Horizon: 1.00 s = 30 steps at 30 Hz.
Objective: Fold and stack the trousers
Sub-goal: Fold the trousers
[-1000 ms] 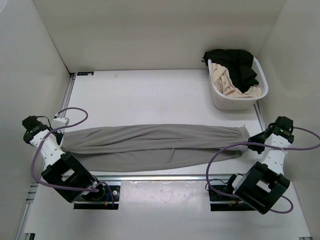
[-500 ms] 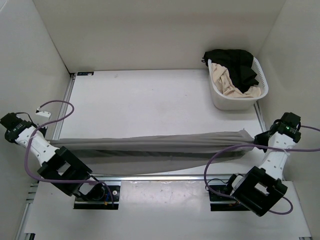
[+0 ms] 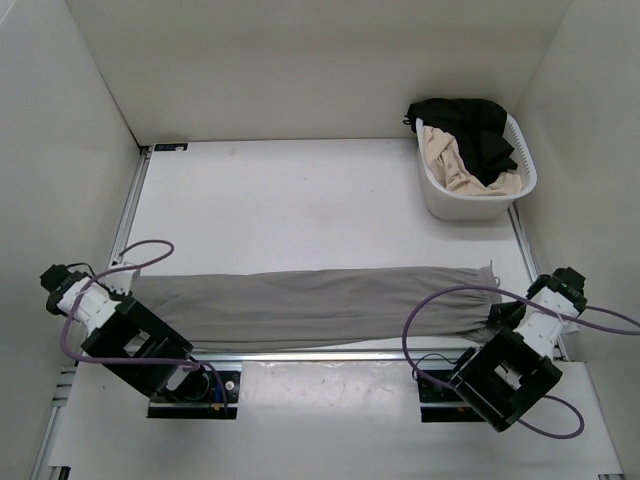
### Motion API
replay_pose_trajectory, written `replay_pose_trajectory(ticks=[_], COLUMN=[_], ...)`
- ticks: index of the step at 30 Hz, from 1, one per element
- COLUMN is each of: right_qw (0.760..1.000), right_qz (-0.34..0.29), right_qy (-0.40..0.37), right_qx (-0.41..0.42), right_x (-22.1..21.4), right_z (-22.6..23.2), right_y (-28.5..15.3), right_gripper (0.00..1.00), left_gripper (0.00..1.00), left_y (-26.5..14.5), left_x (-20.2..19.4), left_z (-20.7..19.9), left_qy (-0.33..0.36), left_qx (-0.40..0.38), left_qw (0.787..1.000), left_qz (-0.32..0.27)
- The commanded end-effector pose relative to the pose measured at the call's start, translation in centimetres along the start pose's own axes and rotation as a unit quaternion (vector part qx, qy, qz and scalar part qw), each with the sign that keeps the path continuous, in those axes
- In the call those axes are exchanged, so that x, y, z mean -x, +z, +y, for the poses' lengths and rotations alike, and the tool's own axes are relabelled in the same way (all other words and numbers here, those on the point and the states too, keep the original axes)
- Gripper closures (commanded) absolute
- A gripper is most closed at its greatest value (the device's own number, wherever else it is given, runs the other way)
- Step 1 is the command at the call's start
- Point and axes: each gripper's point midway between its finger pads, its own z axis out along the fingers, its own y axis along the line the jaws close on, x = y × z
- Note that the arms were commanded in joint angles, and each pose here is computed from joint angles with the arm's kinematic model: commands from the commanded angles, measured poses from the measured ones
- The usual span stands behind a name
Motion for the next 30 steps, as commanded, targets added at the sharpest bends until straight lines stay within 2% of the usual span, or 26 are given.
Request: replay_pose_trajectory(ticks=[1, 2, 3, 4, 10, 12, 15, 17, 18, 19, 20, 21, 22, 24, 25, 28, 30], right_qw=[1.0, 0.999, 0.999, 0.999, 0.994, 0.99, 0.981, 0.972, 0.968, 0.956, 0.949, 0.942, 0.929, 0.923, 0.919, 0.925, 0.929], right_qz=[-0.014, -0.019, -0.03, -0.033, -0.1, -0.128, -0.171, -0.19, -0.175, -0.177, -0.167, -0.152, -0.129, -0.09, -0.063, -0.013, 0.003], right_qy=[-0.014, -0.014, -0.02, -0.02, -0.033, -0.051, -0.089, -0.136, -0.161, -0.198, -0.222, -0.244, -0.287, -0.313, -0.347, -0.356, -0.352], right_qx=[0.019, 0.022, 0.021, 0.017, -0.011, -0.009, -0.005, 0.037, 0.075, 0.123, 0.151, 0.175, 0.196, 0.202, 0.176, 0.13, 0.116], right_x=[1.3, 1.6, 2.3, 2.5, 5.3, 6.1, 7.2, 6.7, 5.6, 4.4, 3.2, 1.7, -1.0, -4.2, -6.5, -9.0, -9.6], right_z=[1.0, 1.2, 1.3, 1.3, 1.3, 2.1, 3.6, 6.0, 7.7, 10.4, 11.8, 13.2, 15.1, 16.4, 16.5, 16.4, 16.6], right_y=[-0.2, -0.4, -1.0, -1.3, -3.6, -5.1, -7.4, -8.7, -8.8, -9.3, -9.3, -9.0, -7.9, -6.7, -5.0, -1.5, -0.2], right_gripper=[0.31, 0.28, 0.26, 0.24, 0.23, 0.23, 0.23, 0.27, 0.29, 0.39, 0.46, 0.51, 0.66, 0.79, 0.89, 1.0, 1.0], left_gripper=[0.56, 0.53, 0.46, 0.45, 0.47, 0.51, 0.55, 0.55, 0.55, 0.55, 0.54, 0.53, 0.53, 0.53, 0.53, 0.57, 0.59], left_y=[0.0, 0.0, -0.3, -0.4, -4.0, -4.8, -5.1, -5.0, -4.5, -4.8, -4.8, -3.8, -3.2, -1.6, -0.1, 3.3, 5.3], left_x=[-0.3, -0.7, -0.4, -0.6, 1.7, 1.8, 1.4, 2.3, 3.3, 4.5, 6.3, 8.3, 9.3, 10.4, 10.9, 11.0, 10.8], left_z=[1.2, 1.5, 2.0, 2.4, 7.8, 9.0, 9.7, 8.9, 6.8, 5.9, 4.7, 2.1, 0.3, -2.9, -5.3, -6.1, -5.6], left_qy=[0.008, 0.003, 0.004, -0.001, -0.02, -0.019, -0.012, 0.004, 0.023, 0.039, 0.037, 0.068, 0.081, 0.089, 0.112, 0.092, 0.082], left_qx=[0.019, 0.021, 0.027, 0.029, 0.098, 0.113, 0.122, 0.098, 0.056, 0.047, 0.032, 0.0, -0.025, -0.062, -0.085, -0.093, -0.091], left_qw=[1.0, 1.0, 1.0, 0.999, 0.995, 0.993, 0.992, 0.995, 0.998, 0.997, 0.996, 0.994, 0.992, 0.991, 0.988, 0.991, 0.992], left_qz=[0.008, 0.015, 0.013, 0.014, -0.025, -0.019, -0.003, -0.026, -0.036, -0.052, -0.077, -0.09, -0.094, -0.08, -0.063, -0.011, 0.019])
